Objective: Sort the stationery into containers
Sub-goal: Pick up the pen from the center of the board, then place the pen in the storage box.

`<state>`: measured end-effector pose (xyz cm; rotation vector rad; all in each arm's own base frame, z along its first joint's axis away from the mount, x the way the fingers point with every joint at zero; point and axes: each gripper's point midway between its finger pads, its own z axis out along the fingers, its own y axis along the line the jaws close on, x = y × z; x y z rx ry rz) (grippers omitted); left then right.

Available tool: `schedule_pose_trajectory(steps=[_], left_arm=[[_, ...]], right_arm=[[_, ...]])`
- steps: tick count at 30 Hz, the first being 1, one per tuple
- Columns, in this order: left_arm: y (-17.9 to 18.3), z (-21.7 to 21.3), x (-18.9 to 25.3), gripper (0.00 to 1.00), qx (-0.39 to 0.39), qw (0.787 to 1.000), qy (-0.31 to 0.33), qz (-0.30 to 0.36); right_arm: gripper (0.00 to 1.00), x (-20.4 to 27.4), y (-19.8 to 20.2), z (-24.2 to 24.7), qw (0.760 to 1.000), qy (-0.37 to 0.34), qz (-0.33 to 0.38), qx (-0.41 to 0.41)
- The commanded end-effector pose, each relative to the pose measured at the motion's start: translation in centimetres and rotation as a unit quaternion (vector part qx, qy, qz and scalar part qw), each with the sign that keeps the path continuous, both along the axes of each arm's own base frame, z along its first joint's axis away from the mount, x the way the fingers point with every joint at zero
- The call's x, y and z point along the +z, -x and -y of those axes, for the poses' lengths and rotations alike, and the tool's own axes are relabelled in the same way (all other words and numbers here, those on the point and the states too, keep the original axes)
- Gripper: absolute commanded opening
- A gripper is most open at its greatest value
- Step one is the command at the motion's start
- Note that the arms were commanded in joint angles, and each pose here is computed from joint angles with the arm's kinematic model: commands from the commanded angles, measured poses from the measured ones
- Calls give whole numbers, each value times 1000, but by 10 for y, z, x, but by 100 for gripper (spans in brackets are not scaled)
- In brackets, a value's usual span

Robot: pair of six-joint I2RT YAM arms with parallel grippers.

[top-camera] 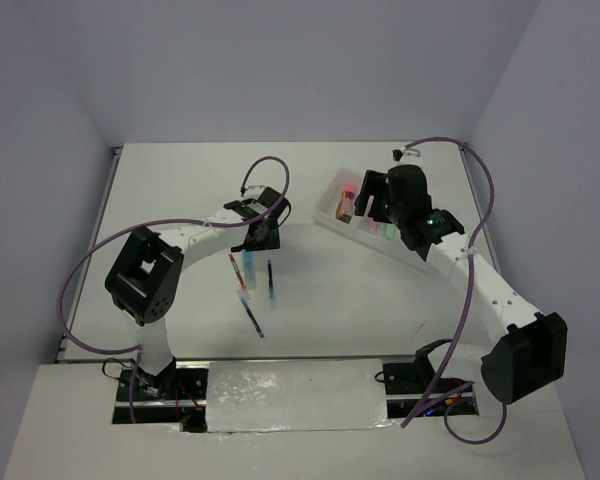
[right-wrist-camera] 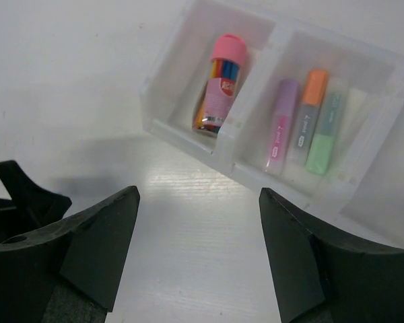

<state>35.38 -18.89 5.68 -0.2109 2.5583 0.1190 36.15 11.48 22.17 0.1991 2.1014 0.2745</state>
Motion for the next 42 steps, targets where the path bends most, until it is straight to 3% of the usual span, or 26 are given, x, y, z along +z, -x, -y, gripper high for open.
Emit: schedule_pose_trajectory(steps=[1, 10, 13, 14, 16, 17, 19, 20, 23, 28, 31, 37, 39, 42], left_arm=[[1, -9, -6, 82, 29, 1000, -11, 1], [8, -15, -37, 73, 43, 999, -24, -20], [9, -13, -45, 66, 41, 999, -19, -24], [7, -12, -47, 58, 40, 999, -17, -23], [6, -9, -51, 50, 37, 999, -11, -25], [5, -7, -52, 38, 37, 999, -6, -24], [3, -4, -49, 31, 35, 999, 0, -21], [1, -3, -47, 18, 36, 999, 1, -17], [-7, 3, -28, 0, 30, 999, 16, 7], [-29, 30, 40, 0, -1, 995, 60, 78], [-43, 75, 92, 0, -71, 982, 113, 133], [-62, 188, 171, 0, -203, 927, 247, 198], [-73, 211, 163, 0, -223, 919, 258, 196], [-85, 257, 172, 0, -275, 888, 299, 215]], right_arm=[[80, -7, 12, -12, 1000, 3, -6, 24], [80, -4, 24, -30, 999, 9, -6, 50], [80, -1, 26, -30, 999, 9, -2, 50], [80, 1, 27, -31, 999, 8, -1, 51], [80, 4, 29, -30, 999, 8, 4, 50], [80, 6, 30, -30, 999, 7, 6, 50], [80, 10, 33, -29, 999, 6, 10, 50], [80, 11, 34, -28, 999, 7, 11, 50], [80, 16, 37, -24, 999, 6, 19, 48], [80, 20, 45, -24, 998, -2, 25, 54], [80, 17, 49, -14, 999, 2, 22, 39], [80, 36, 64, 24, 999, -12, 44, -26], [81, 50, 73, 37, 997, -16, 62, -41], [82, 72, 85, 50, 995, -20, 87, -52]])
